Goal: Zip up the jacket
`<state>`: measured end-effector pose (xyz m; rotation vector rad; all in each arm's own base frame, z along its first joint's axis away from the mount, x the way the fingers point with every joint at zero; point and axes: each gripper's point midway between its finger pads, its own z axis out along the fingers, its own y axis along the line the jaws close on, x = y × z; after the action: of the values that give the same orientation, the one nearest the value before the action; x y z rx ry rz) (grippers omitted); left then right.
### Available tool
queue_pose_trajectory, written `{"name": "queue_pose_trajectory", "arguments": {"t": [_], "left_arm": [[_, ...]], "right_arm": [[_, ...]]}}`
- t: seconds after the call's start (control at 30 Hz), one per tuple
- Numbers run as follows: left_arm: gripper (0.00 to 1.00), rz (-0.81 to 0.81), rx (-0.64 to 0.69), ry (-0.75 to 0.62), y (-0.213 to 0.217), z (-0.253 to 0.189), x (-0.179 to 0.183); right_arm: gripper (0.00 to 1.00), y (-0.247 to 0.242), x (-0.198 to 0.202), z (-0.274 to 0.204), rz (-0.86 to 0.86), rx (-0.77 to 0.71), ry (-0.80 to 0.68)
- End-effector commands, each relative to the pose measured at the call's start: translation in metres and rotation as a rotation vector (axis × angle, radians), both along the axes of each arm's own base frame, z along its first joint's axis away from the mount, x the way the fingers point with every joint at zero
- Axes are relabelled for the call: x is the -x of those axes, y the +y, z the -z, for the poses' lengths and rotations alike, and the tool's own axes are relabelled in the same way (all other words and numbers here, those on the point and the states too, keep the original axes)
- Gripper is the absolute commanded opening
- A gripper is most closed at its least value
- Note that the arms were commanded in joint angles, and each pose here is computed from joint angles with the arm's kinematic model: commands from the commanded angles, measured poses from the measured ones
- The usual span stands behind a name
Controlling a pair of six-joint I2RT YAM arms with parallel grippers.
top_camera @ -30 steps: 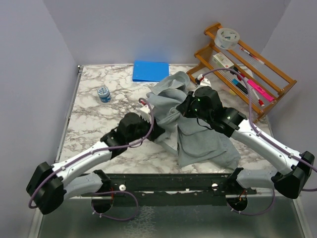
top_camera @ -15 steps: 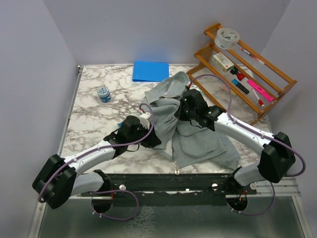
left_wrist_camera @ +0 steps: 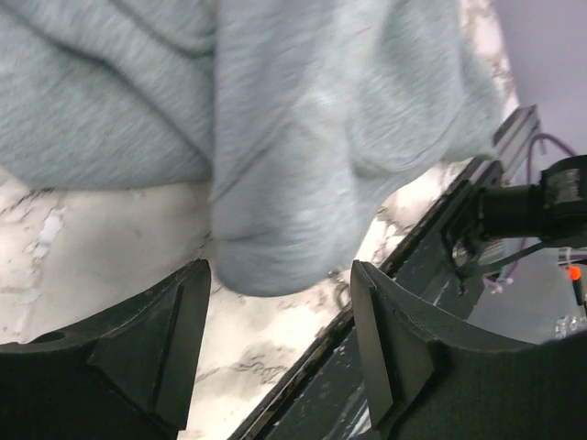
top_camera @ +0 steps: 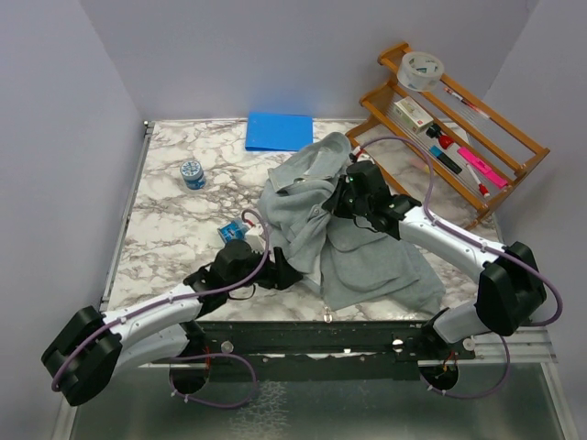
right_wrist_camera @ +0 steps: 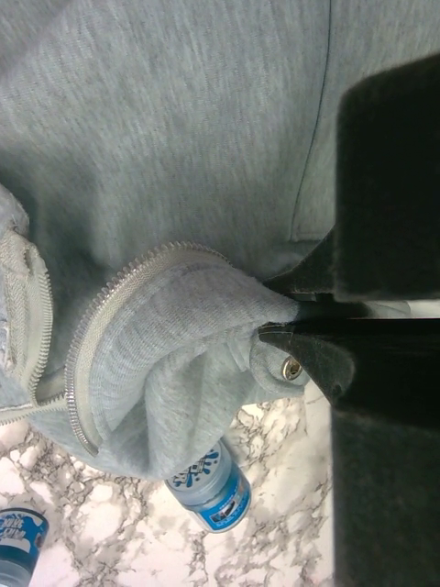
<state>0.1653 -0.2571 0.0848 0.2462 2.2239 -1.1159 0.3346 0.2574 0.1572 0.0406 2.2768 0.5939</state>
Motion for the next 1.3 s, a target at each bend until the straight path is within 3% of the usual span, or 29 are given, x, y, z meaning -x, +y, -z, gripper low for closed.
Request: {"name": "queue_pose_trajectory", "arguments": {"t": [0.0, 0.13, 0.3, 0.5, 0.9, 1.13, 1.27], "left_arm": [[0.67, -0.018, 0.125, -0.121, -0.010, -0.044, -0.006], [0.70, -0.015, 0.150, -0.169, -0.007, -0.059, -0.005], [0.77, -0.109, 0.001, -0.087, 0.005, -0.029, -0.017], [0.80, -0.151, -0.004, -0.083, 0.003, -0.025, -0.028], [0.81, -0.082, -0.018, -0.097, -0.024, -0.031, -0.039], [0.71, -0.017, -0.033, -0.054, -0.028, -0.015, -0.026], [0.51, 0.004, -0.033, -0.035, -0.028, -0.011, -0.019]], "right_arm": [[0.00, 0.007, 0.002, 0.009, -0.019, -0.035, 0.023], [0.00, 0.010, 0.004, 0.011, -0.032, -0.047, 0.032], [0.00, 0.012, 0.005, 0.008, -0.041, -0.063, 0.031], [0.00, 0.016, 0.009, 0.006, -0.066, -0.078, 0.040], [0.01, 0.024, 0.013, 0.011, -0.102, -0.102, 0.063], [0.00, 0.023, 0.012, 0.012, -0.101, -0.094, 0.061], [0.01, 0.020, 0.012, 0.011, -0.095, -0.079, 0.055]]}}
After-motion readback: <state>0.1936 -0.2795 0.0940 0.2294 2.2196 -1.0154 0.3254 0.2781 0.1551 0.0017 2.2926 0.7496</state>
